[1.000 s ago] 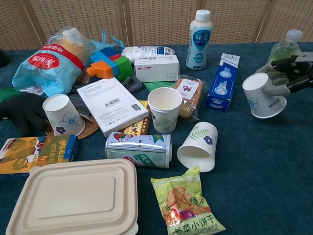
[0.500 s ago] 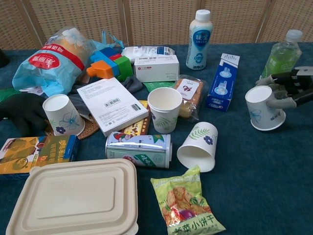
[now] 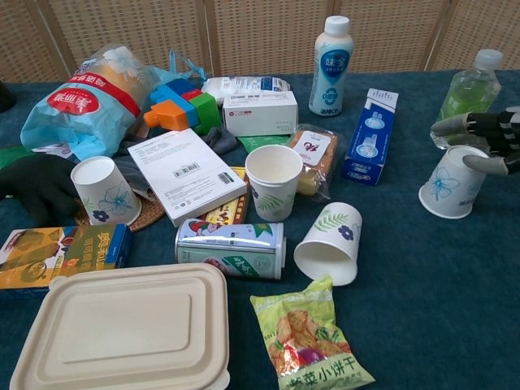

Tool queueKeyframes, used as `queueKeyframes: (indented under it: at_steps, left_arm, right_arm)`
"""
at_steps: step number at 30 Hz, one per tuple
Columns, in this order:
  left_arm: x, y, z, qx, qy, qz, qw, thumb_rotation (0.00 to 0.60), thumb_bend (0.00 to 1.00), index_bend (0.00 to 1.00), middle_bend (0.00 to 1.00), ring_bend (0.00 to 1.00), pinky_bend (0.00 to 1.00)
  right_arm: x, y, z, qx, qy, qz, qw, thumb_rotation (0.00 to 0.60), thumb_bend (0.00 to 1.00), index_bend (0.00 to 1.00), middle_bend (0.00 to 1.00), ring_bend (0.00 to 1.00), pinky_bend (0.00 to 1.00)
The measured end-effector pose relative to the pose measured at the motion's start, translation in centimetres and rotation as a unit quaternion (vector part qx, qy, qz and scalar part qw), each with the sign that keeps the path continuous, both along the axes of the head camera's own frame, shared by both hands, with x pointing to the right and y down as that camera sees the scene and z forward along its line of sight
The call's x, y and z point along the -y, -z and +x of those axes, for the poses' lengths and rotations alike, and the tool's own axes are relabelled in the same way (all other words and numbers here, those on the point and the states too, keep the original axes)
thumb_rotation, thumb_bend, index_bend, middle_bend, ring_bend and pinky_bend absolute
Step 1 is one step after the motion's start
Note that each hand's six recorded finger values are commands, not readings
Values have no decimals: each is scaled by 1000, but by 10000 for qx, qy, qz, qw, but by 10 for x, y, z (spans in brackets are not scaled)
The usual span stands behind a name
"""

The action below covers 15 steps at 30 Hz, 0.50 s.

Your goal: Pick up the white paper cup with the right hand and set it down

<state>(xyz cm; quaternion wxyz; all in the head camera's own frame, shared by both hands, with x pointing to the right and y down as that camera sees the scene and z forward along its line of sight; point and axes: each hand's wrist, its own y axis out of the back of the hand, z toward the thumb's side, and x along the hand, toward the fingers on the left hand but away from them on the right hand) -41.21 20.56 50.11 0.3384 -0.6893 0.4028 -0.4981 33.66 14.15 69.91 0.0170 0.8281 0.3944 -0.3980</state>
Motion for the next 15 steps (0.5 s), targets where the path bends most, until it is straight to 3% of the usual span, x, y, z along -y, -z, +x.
queueKeyframes:
  at_steps: [3,9,15]
  left_arm:
    - [-1,0,-1,8,10,10,10000,600,441,0,47,0,7]
    - [-4,-1,-6,85,57,-22,9999,600,441,0,48,0,2]
    - [-9,-3,-10,143,118,-68,9998,600,440,0,49,0,0]
  right_arm:
    - [4,7,3,-37,15,158,9999,550,536,82,0,0,0]
    - [14,29,8,-243,-76,605,9978,598,532,94,0,0,0]
    - [22,54,16,-851,-28,1165,9895,600,525,102,0,0,0]
